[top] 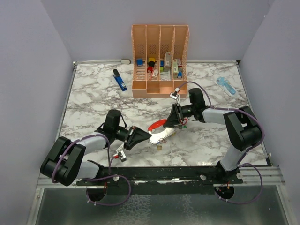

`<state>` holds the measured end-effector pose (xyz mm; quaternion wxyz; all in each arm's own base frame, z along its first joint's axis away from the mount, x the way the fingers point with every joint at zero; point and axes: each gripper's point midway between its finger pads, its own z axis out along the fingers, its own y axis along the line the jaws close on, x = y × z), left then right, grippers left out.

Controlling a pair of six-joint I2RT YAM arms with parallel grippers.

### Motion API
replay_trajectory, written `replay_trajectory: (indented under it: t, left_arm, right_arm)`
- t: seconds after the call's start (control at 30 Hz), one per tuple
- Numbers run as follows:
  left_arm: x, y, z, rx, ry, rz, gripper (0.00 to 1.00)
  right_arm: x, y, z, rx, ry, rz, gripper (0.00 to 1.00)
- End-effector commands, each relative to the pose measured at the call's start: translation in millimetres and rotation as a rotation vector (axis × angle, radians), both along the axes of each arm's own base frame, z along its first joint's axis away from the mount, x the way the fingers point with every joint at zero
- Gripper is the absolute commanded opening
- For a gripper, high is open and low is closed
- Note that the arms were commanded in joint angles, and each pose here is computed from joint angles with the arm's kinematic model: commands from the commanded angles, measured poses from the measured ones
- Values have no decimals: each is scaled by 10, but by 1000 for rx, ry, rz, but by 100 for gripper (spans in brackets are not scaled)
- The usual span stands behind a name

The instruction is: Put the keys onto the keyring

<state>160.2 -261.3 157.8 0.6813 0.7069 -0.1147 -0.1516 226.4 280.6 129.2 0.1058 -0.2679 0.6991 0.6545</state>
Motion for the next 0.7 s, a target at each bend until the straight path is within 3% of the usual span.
replay_trajectory:
  t: [0.0,0.23,0.3,0.33,0.47,0.67]
  left_arm:
    - [-127,65,341,-319,-671,-45,18]
    - [1,116,289,-294,-655,-4,46]
    - [50,138,262,-281,-652,15,70]
    - [76,155,245,-273,-648,26,76]
    - [167,243,170,-230,-616,81,87]
    - [142,441,11,-163,-541,170,89]
  right_arm:
    - [-43,27,63,37,-43,37,13]
    - [16,43,60,25,-26,4,5]
    - [67,49,45,16,-23,-16,4]
    - [101,52,37,12,-26,-29,3]
    - [316,30,67,-3,-63,-114,3]
    - [643,10,125,-70,-151,-221,3]
